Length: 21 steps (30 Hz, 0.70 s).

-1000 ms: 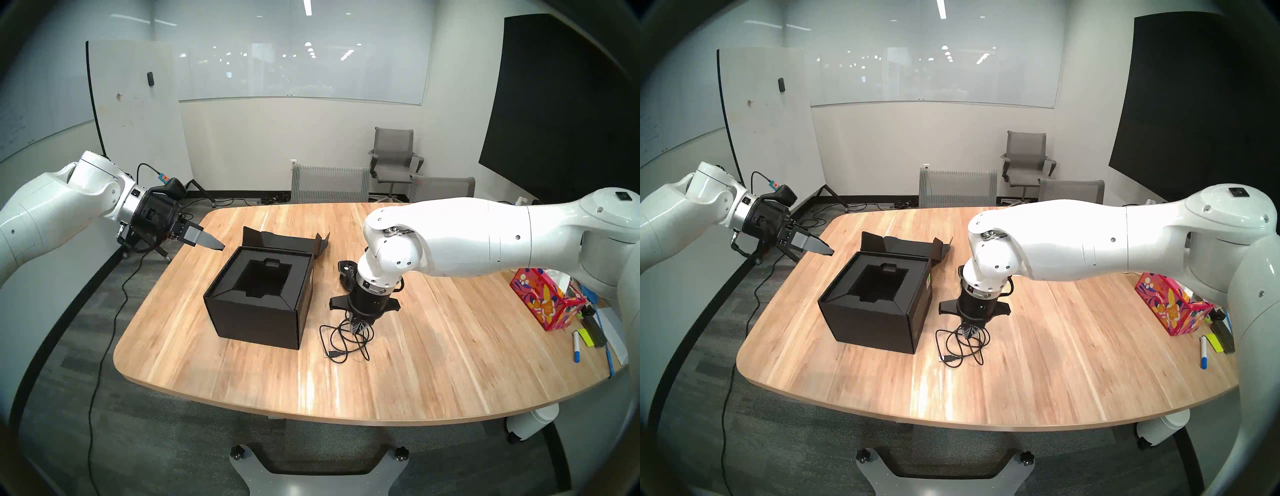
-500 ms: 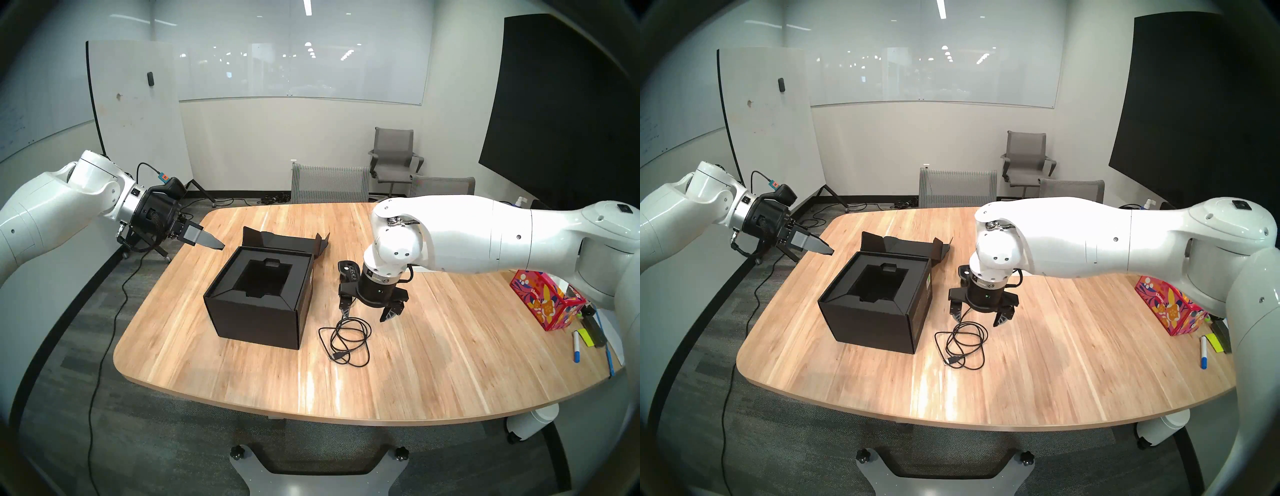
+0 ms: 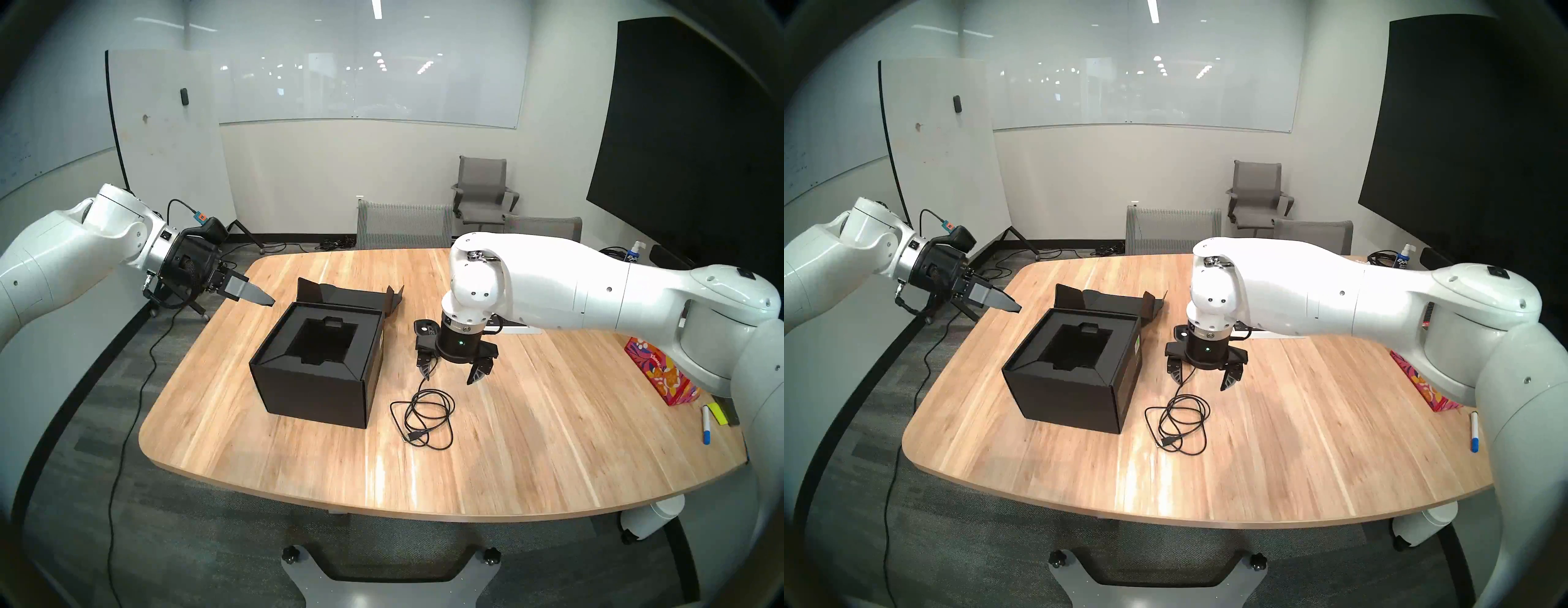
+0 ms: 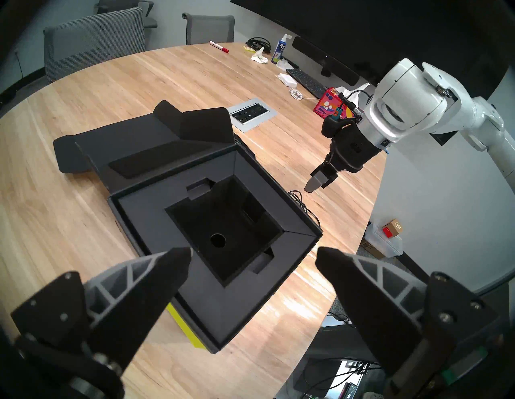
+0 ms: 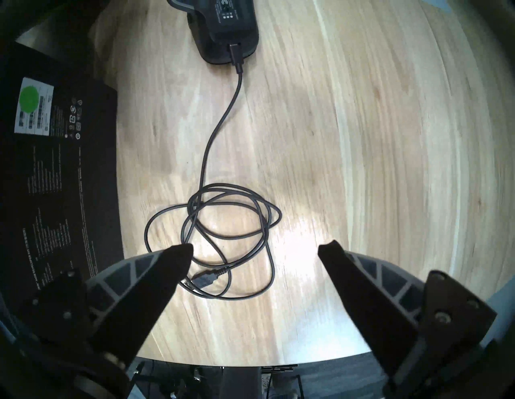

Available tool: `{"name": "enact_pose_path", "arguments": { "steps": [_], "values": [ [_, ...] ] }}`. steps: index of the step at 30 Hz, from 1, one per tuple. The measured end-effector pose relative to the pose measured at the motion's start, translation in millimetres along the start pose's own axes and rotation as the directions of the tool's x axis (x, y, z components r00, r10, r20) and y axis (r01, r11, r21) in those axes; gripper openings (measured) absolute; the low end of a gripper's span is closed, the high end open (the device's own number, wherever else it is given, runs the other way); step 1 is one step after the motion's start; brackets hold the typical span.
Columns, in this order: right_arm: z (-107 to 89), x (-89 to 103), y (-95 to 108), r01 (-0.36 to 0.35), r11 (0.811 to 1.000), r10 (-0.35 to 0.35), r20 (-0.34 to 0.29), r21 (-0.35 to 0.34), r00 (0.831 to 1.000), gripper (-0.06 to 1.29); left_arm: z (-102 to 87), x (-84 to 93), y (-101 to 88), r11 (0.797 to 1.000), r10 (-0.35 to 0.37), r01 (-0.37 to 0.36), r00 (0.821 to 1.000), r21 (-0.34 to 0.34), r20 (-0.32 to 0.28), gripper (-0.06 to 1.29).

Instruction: Open the box and place the mouse inside

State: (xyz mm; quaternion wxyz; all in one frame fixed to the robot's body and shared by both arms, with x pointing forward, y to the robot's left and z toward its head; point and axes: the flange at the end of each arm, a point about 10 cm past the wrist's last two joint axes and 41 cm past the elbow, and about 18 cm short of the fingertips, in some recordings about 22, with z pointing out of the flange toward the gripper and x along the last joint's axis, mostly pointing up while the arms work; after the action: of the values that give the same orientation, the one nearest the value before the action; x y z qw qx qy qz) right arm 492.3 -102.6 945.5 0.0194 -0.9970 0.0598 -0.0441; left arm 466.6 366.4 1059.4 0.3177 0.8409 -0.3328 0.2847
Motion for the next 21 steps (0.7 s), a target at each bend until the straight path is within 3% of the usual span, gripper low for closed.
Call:
{"name": "enact_pose_path", "arguments": {
  "steps": [3,10,21],
  "values": [
    [0.9,9.2,-3.7,0.003,0.998,-0.004,0.014,0.065,1.0,1.2,0.0,0.0,-0.1,1.0,0.0,0.0,1.0,0.001,0.001,1.23],
    [4.7,27.4,-1.7,0.014,0.989,-0.019,0.034,0.145,0.999,1.2,-0.1,-0.1,-0.3,1.0,-0.001,0.001,1.0,0.002,0.001,1.23],
    [12.6,40.4,13.5,0.04,0.992,-0.045,0.042,0.12,0.998,1.2,-0.2,0.0,-0.3,1.0,-0.001,0.001,1.0,0.003,0.002,1.23]
  ]
}}
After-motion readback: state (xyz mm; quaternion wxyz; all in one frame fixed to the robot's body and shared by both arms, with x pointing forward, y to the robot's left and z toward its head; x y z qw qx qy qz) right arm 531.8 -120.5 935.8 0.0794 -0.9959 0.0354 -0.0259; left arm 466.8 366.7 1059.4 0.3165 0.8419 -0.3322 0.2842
